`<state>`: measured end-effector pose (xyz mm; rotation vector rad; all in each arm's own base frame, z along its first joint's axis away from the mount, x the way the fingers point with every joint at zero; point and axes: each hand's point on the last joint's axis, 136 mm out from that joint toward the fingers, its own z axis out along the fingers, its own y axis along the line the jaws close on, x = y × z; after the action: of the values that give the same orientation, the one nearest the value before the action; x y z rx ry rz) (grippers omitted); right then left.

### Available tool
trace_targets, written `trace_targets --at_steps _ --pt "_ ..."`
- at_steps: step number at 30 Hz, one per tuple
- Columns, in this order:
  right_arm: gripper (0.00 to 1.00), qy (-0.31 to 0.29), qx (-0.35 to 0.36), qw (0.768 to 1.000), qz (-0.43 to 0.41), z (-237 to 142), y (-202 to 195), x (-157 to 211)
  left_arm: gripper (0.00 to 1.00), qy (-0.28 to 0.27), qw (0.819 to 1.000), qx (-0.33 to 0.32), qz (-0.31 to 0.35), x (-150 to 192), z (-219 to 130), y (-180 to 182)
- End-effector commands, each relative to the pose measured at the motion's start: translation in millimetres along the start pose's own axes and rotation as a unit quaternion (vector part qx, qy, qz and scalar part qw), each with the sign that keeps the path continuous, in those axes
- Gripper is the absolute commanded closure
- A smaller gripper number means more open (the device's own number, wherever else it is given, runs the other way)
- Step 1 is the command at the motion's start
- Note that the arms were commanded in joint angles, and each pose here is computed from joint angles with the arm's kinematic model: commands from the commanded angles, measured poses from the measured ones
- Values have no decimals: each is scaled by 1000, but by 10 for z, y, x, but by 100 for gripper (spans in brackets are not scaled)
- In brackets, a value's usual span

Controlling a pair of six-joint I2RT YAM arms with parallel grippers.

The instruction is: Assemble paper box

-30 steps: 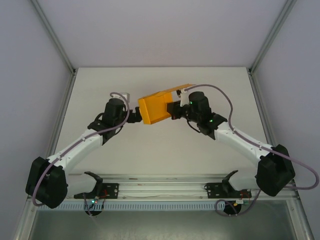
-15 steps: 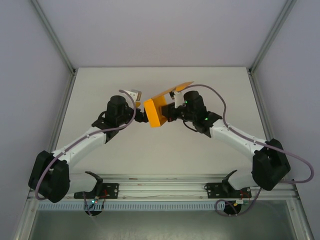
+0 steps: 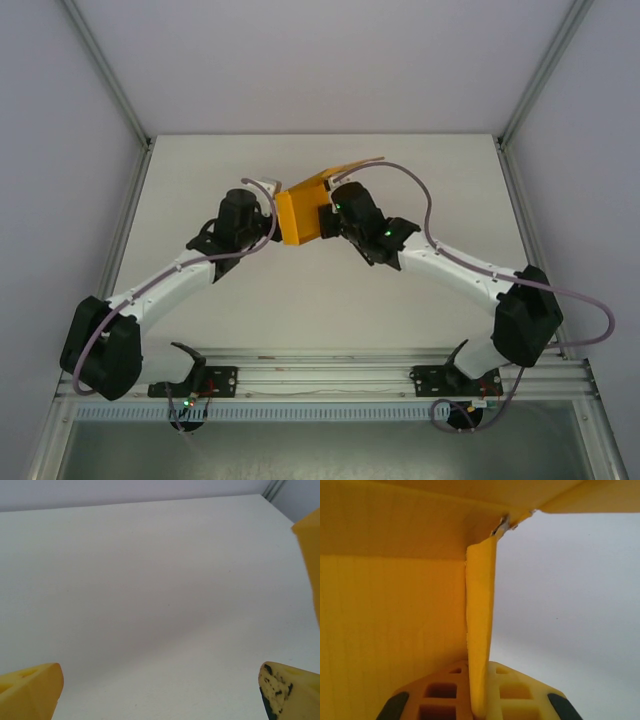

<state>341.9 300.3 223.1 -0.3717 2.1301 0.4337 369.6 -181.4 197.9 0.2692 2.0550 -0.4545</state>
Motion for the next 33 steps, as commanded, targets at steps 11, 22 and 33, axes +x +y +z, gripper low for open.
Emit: trace_targets --at_steps 11,22,33 --pt "100 -46 182 982 24 -502 -978 -40 0 31 938 -335 -84 481 -803 1125" --pt "100 117 176 973 91 288 -979 995 0 22 942 -321 -101 431 -841 1078" --pt "94 213 244 942 93 576 -1107 1702 0 38 952 -285 -102 542 -736 983"
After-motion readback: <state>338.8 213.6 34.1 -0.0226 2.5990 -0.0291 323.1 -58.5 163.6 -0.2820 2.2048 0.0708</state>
